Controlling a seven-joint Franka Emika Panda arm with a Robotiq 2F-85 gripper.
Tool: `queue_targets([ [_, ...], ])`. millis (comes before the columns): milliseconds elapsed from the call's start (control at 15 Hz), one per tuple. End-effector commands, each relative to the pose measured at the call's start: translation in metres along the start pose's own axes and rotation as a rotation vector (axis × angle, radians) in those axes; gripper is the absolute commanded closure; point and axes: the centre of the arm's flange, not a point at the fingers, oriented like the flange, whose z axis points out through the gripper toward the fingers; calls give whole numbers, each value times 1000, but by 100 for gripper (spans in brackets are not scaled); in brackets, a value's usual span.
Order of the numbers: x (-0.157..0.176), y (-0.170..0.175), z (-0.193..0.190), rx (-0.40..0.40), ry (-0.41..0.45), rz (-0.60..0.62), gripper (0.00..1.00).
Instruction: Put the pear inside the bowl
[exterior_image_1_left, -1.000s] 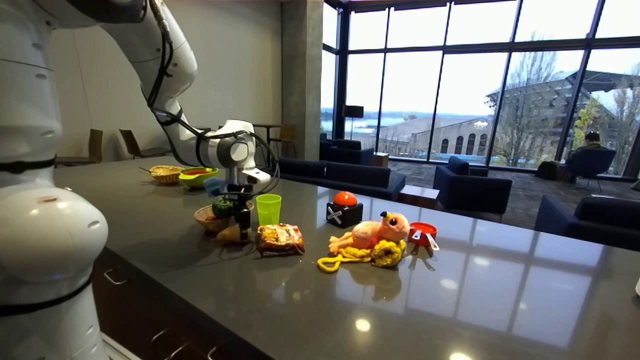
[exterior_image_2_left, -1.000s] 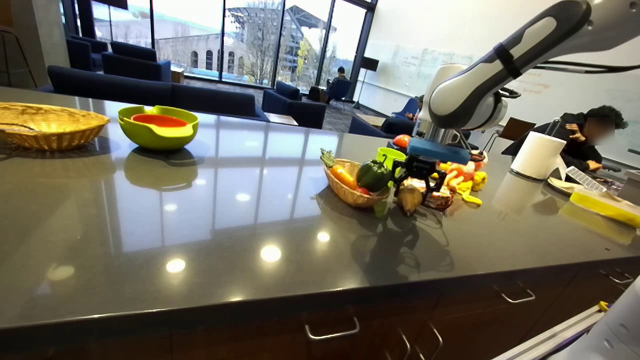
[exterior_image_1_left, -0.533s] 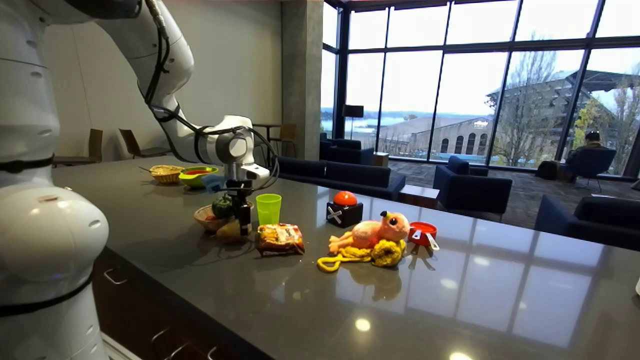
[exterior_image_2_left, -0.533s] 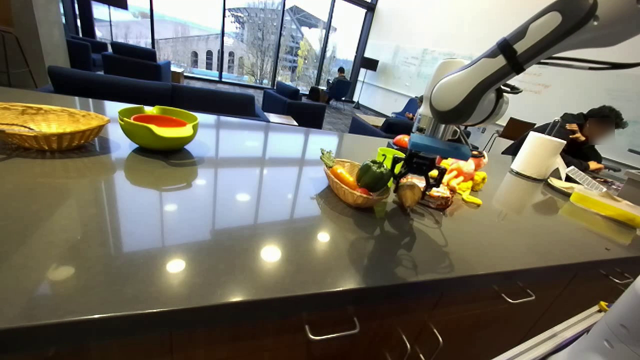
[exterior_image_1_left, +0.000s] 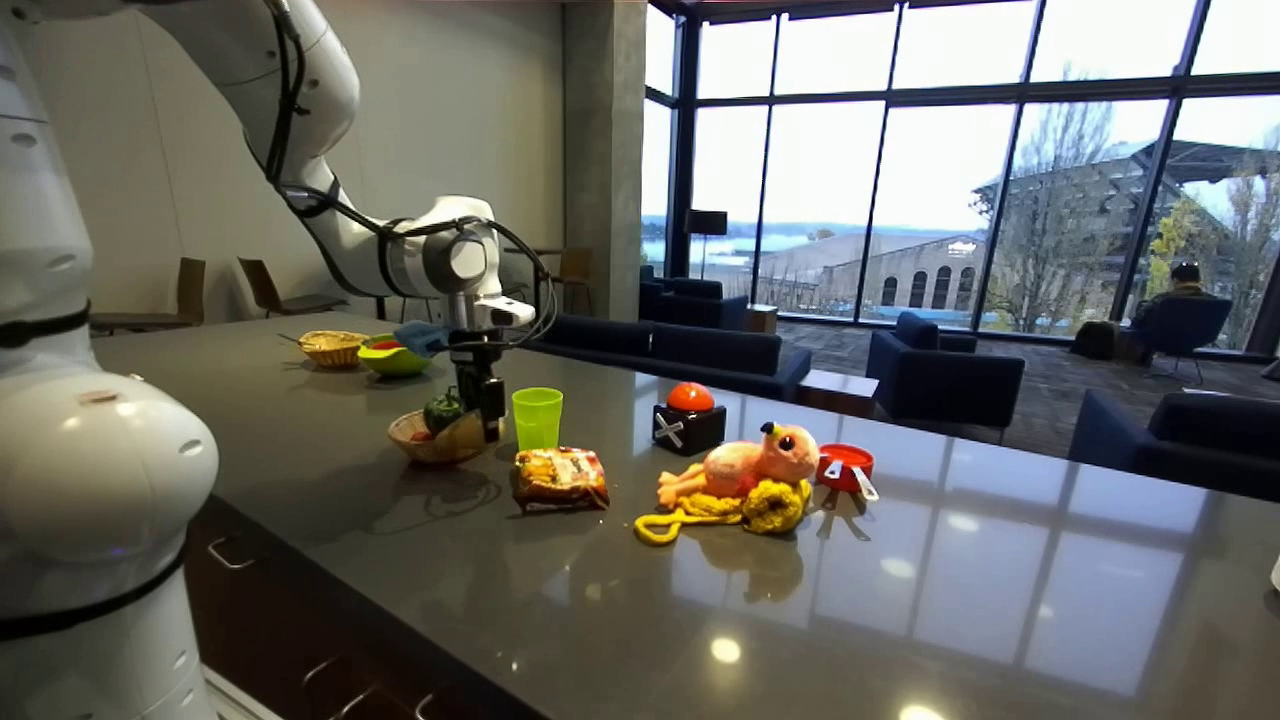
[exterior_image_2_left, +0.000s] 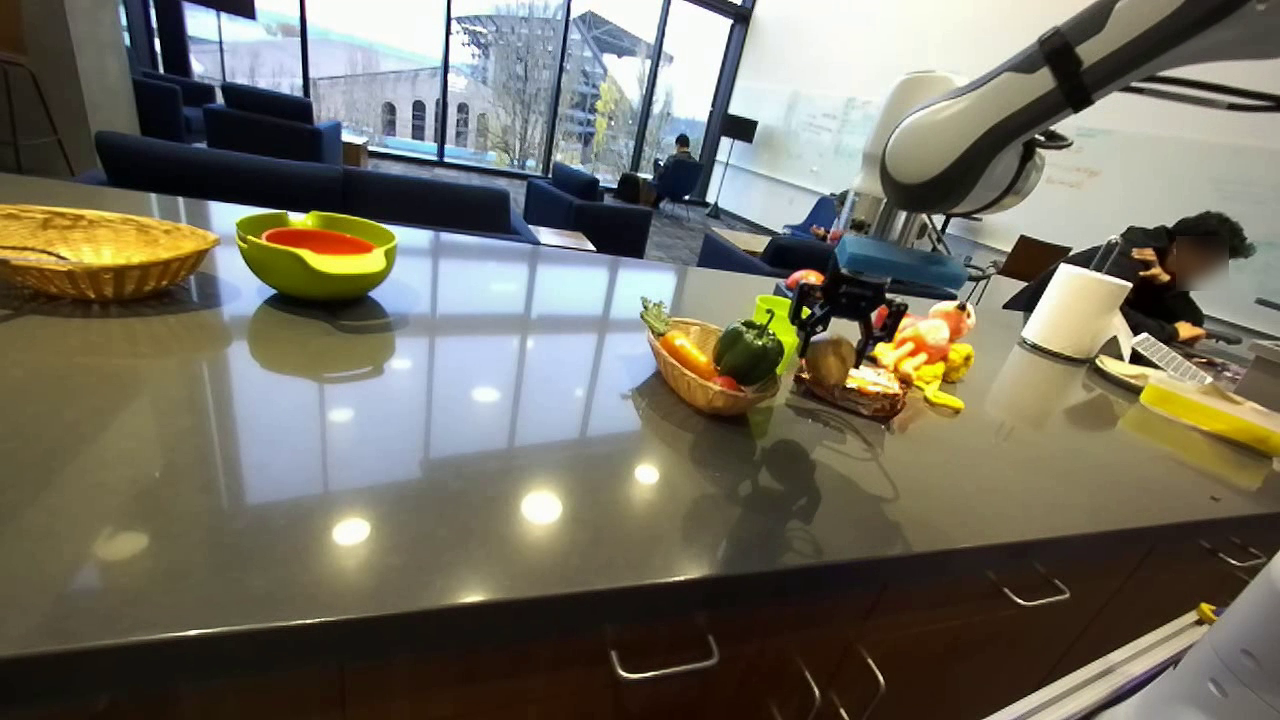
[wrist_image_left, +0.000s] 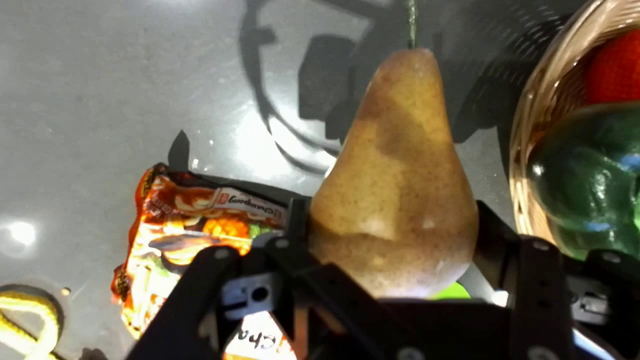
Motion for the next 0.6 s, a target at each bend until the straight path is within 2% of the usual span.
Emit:
queue_targets([
  [0, -12, 3, -36, -12, 53, -146, 47],
  [533, -16, -1, -83, -27, 135, -455, 47],
])
